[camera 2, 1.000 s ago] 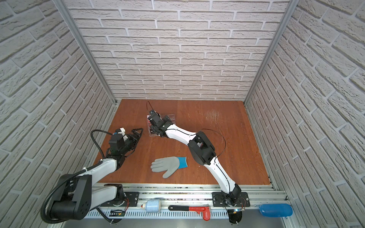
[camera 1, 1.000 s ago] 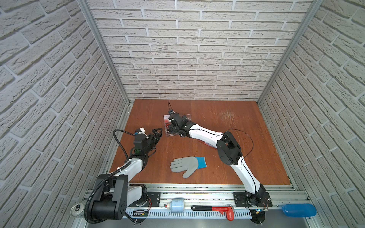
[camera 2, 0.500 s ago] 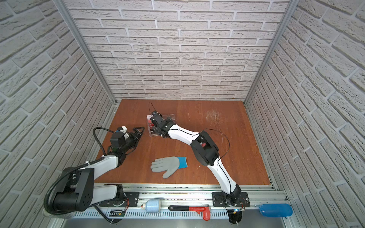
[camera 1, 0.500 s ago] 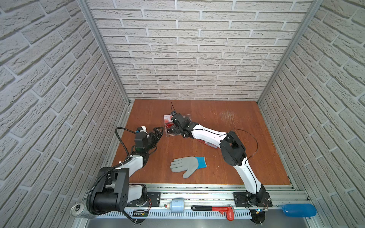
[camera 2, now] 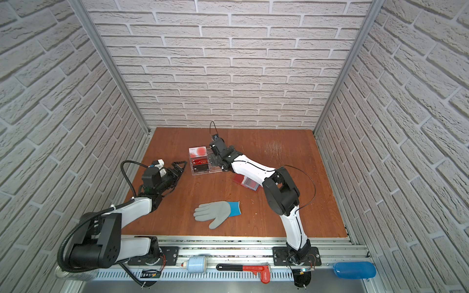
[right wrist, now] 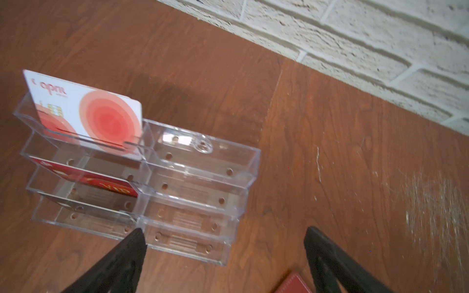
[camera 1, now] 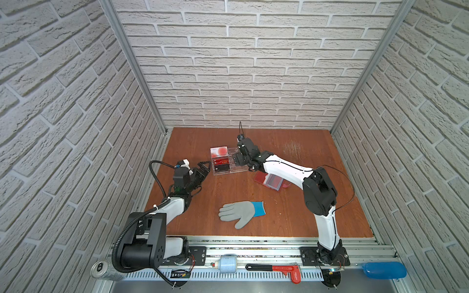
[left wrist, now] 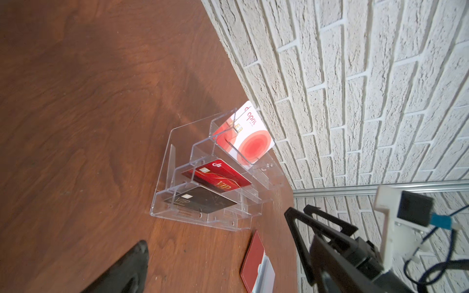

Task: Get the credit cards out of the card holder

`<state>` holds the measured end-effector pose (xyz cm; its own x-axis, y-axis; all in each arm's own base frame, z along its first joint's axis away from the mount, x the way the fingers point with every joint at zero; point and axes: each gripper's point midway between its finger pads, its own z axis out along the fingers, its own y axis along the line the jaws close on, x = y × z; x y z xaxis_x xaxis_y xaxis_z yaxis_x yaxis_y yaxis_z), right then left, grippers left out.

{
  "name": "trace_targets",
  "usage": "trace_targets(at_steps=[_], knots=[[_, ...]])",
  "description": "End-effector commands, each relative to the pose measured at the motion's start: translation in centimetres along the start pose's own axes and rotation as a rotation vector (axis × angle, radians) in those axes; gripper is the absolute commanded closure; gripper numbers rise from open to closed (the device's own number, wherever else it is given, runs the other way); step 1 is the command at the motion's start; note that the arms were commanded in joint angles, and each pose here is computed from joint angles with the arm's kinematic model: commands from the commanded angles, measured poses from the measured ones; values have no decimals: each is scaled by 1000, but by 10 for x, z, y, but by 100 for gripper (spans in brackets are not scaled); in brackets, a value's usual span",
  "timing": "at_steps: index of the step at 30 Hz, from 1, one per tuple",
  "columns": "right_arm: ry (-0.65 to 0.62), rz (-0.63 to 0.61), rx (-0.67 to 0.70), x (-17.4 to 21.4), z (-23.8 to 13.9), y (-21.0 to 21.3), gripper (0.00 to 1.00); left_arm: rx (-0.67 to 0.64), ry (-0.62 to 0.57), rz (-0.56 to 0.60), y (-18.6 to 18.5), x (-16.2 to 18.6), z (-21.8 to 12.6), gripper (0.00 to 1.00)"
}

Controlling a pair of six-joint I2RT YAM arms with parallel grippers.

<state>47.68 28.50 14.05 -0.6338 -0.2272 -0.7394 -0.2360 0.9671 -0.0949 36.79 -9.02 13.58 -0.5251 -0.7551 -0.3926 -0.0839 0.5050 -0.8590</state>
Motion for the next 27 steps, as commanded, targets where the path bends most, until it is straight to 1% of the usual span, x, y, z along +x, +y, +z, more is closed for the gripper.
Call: trace_targets(at_steps=[1, 4, 8, 13, 15, 17, 23, 27], knots=[[5, 140, 2, -1, -32, -38, 0, 117, 20, 126, -48, 1, 10, 2], [78, 220, 31, 32, -42, -76, 0, 138, 62, 182, -70, 17, 21, 2], [177, 305, 69, 79, -59, -117, 0, 178, 128, 216, -95, 41, 42, 2], [259, 447, 10, 123, -71, -138, 2, 234, 212, 226, -119, 71, 67, 2], [284, 511, -30, 135, -69, -142, 3, 255, 245, 227, -127, 83, 76, 2], [321, 547, -86, 142, -67, -142, 6, 265, 276, 225, -133, 95, 84, 2], [414, 541, -118, 155, -48, -133, 10, 268, 319, 210, -134, 116, 93, 2], [448, 554, -153, 162, -35, -124, 15, 250, 319, 208, -127, 118, 91, 2]])
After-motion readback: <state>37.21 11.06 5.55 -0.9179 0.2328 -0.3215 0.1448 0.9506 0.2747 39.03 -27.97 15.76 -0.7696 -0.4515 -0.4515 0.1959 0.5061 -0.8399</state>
